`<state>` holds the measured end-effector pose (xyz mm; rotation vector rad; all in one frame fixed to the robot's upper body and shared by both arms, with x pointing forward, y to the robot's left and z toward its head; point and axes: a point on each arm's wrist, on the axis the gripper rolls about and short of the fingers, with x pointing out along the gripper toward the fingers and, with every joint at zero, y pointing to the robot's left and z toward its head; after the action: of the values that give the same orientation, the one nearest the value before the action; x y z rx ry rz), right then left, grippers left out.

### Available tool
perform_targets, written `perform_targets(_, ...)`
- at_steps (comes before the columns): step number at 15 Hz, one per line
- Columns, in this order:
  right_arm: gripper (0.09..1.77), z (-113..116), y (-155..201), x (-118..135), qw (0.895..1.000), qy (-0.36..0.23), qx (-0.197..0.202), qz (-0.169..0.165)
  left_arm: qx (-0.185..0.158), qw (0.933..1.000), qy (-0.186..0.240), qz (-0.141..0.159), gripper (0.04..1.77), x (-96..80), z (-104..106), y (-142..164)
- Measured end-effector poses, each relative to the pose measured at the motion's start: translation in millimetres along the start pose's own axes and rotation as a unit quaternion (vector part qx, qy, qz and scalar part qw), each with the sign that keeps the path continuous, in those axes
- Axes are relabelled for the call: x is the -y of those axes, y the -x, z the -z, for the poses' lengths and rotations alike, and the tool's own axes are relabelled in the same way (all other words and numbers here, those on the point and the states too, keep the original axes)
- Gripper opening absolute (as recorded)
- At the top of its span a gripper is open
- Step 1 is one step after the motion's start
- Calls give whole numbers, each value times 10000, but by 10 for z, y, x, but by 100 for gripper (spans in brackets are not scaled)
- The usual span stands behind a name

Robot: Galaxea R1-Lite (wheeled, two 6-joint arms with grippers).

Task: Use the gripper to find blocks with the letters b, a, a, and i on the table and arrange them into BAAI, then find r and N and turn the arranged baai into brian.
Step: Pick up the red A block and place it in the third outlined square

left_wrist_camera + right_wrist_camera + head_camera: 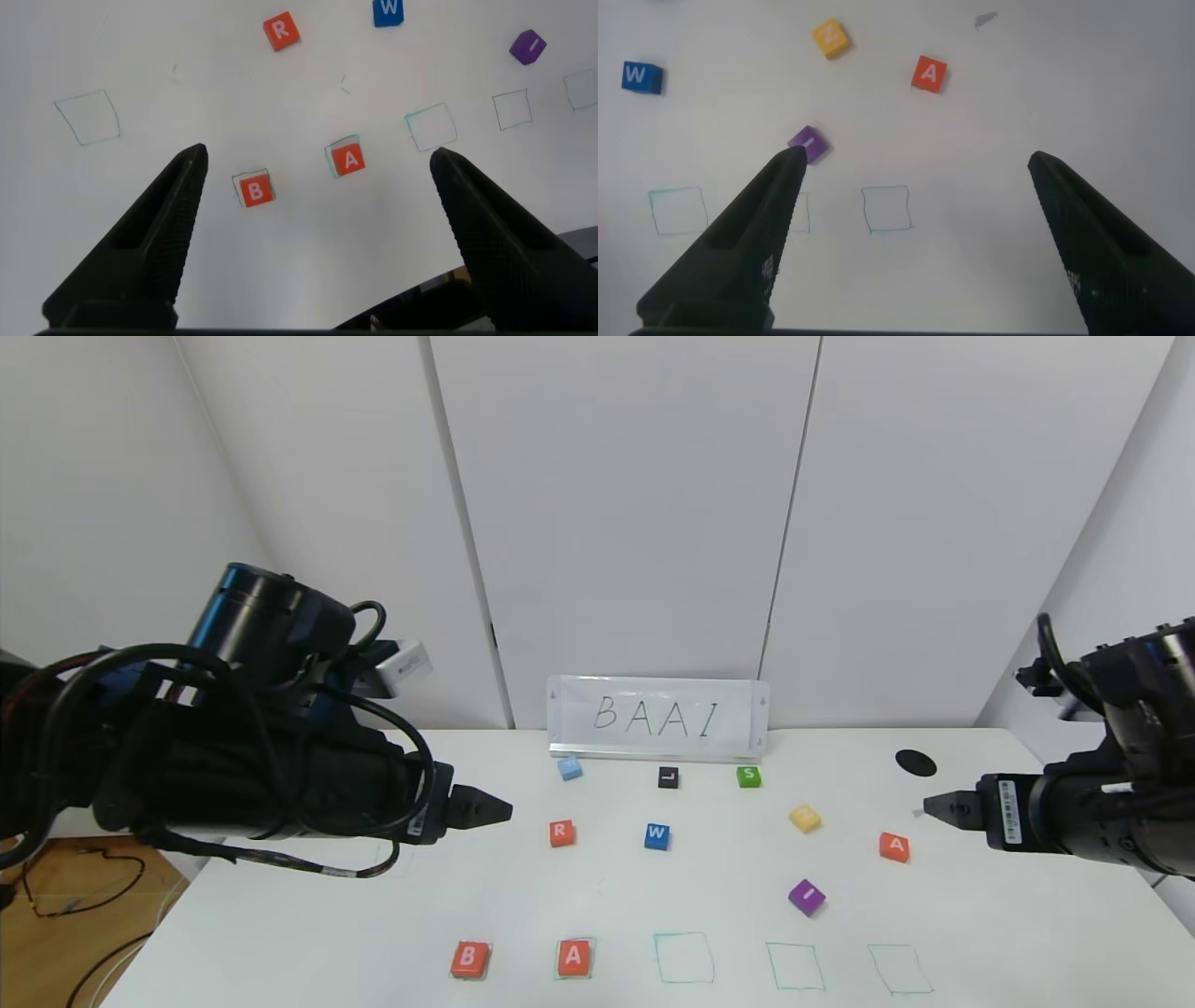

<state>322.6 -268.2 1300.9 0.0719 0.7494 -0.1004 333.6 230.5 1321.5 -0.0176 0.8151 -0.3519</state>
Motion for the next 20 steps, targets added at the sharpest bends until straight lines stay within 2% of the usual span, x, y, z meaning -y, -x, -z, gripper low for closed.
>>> perform_targets(4,171,-74,-395,-28,9971,-608,-377,274,158,9997,100,139,170,-96,-15,125)
perform_targets(10,171,-99,-888,1,9904,-949,-814,583,301,9994,99,162,170,-112,15,244)
perform_targets(12,171,-97,-996,24,9894,-941,-1010,440,352,9992,90,171,171,-108,18,281)
perform_targets(15,171,-97,-1161,80,9880,-874,-1188,459,400,9990,80,189,171,-103,19,314)
perform_targets(17,171,-72,-1230,97,9860,-802,-1453,171,401,9990,68,196,171,-99,24,318)
perform_targets(20,171,-96,-1319,137,9823,-817,-1677,195,382,9990,58,206,171,-91,35,319)
